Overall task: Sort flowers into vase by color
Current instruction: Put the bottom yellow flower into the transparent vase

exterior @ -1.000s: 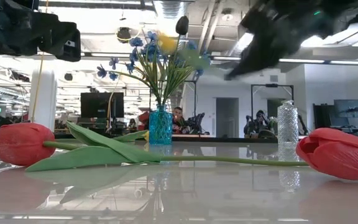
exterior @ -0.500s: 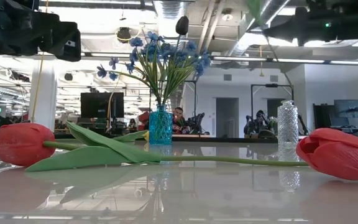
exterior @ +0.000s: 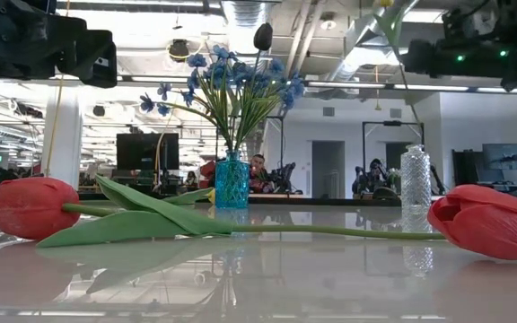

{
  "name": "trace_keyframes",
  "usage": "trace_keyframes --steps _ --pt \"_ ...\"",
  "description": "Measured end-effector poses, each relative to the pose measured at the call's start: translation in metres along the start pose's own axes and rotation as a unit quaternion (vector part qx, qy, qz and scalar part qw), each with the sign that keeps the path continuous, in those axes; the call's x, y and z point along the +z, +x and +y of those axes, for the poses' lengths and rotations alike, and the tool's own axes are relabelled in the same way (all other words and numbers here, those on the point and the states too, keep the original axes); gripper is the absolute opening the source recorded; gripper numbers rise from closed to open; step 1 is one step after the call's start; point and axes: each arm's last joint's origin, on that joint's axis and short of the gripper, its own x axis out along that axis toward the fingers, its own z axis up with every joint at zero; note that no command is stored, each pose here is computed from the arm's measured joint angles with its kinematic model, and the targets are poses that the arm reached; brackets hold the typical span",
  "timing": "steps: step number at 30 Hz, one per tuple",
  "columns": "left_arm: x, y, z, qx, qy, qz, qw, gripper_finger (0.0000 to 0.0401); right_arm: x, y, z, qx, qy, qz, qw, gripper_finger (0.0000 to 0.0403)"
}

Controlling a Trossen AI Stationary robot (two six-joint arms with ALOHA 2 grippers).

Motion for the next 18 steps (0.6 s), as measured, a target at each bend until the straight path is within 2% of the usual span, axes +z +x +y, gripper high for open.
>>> trace_keyframes --steps 5,11,18 --pt "0.000 0.000 0.000 0.004 0.003 0.000 1.000 0.0114 -0.012 0.008 -0.001 -0.012 -0.011 0.017 1.000 0.0015" --pt "0.000 0.000 0.001 0.012 0.003 0.002 1.000 0.0114 -0.019 0.015 -0.004 -0.028 -0.016 0.005 0.999 0.0015" --pt "0.000 0.000 0.001 0.011 0.004 0.003 1.000 0.0114 -0.031 0.018 -0.001 -0.022 -0.021 0.036 0.999 0.0015"
